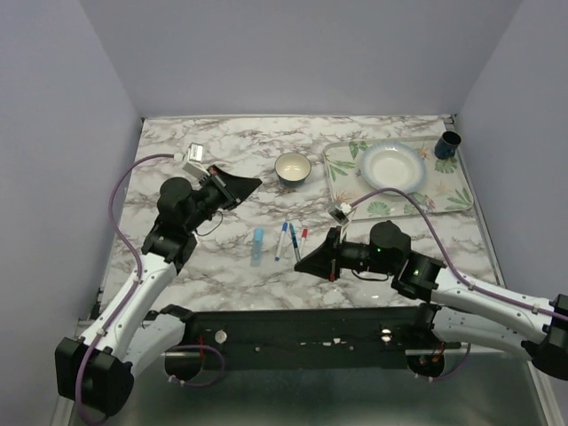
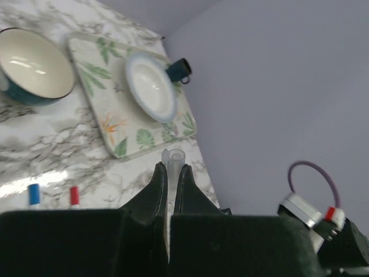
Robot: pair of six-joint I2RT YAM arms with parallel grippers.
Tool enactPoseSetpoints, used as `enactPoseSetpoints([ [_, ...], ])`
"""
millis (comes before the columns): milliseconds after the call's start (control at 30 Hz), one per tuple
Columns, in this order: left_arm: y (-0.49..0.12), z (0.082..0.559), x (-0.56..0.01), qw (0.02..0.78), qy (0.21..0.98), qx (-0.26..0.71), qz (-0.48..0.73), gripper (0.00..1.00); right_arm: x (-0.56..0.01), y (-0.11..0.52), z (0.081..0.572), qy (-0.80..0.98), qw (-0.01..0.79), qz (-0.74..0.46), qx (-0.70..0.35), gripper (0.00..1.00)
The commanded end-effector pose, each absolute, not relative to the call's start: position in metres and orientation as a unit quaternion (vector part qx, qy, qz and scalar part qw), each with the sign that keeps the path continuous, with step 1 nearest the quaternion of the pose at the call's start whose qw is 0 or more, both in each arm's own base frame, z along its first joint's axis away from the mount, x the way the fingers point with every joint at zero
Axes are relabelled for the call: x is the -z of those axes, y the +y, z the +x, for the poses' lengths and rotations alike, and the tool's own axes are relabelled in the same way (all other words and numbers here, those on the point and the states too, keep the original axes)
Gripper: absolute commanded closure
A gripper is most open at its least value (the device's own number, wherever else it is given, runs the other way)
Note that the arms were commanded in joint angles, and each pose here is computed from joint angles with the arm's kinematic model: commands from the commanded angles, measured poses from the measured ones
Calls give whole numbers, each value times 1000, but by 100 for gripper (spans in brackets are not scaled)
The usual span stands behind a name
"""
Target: Insert the pens into the pen caps
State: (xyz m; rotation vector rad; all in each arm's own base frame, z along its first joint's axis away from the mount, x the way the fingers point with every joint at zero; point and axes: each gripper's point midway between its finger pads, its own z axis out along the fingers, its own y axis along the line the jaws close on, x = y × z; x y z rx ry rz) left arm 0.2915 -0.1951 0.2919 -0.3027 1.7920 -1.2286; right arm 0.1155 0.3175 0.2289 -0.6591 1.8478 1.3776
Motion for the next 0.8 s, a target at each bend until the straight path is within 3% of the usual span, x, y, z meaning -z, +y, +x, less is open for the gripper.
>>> enactPoseSetpoints([
  [0, -221, 245, -351, 483, 634, 603, 34, 100, -257, 337, 108, 666, 364, -292, -581, 99],
  [333, -225, 204, -363, 486, 580, 645, 106, 100, -266, 353, 117, 660, 365, -287, -590, 99],
  [767, -224, 196, -359, 476, 574, 658, 102, 100, -269, 358, 125, 665, 372, -276, -586, 99],
])
